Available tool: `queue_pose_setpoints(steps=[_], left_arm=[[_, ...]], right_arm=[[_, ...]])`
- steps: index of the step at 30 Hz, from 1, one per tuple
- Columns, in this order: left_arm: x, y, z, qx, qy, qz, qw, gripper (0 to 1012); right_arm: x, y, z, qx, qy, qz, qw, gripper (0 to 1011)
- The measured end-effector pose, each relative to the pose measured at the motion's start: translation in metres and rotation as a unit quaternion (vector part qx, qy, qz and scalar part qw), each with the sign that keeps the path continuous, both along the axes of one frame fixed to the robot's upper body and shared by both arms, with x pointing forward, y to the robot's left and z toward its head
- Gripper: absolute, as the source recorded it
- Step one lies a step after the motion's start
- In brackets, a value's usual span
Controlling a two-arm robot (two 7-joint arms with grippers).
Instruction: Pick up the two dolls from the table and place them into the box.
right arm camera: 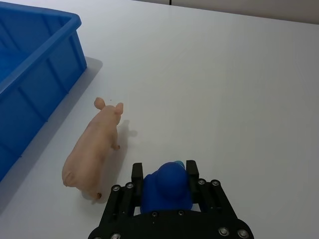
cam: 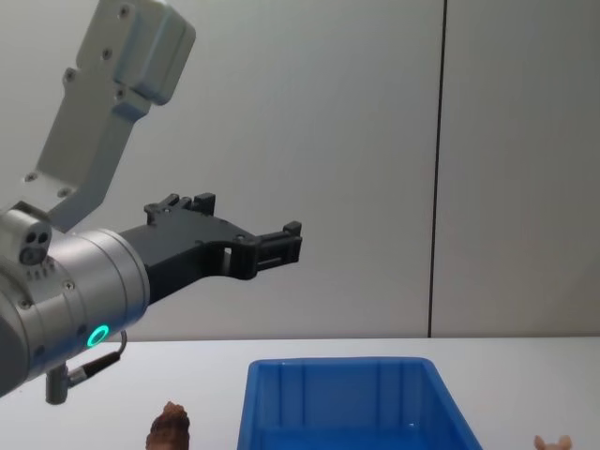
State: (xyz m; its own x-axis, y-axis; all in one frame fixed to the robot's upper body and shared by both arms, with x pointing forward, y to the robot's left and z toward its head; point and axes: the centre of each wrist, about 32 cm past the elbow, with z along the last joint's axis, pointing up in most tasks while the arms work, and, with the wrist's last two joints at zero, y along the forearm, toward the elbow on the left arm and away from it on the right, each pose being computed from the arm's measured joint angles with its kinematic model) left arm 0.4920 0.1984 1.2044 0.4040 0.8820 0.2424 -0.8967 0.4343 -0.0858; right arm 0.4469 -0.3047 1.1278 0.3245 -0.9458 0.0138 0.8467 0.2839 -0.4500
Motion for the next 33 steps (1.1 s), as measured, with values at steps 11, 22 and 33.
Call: queue_pose_setpoints(steps=[11, 22, 33], left_arm=[[0.0, 0.0, 0.0, 0.0, 0.0, 0.0, 1.0, 1001], [0.0, 0.0, 0.0, 0.0, 0.0, 0.0, 1.0, 1001], [0.0, 0.0, 0.0, 0.0, 0.0, 0.0, 1.0, 1001]], right_arm=[[0.0, 0.001, 0.003, -0.01, -0.019, 0.0, 0.9998, 275], [0.005, 0.003, 0.017, -0.009, -0.072, 0.009, 0.9973, 216], [0.021, 0.013, 0.044, 0.013, -0.139, 0.043, 0.9893, 166]])
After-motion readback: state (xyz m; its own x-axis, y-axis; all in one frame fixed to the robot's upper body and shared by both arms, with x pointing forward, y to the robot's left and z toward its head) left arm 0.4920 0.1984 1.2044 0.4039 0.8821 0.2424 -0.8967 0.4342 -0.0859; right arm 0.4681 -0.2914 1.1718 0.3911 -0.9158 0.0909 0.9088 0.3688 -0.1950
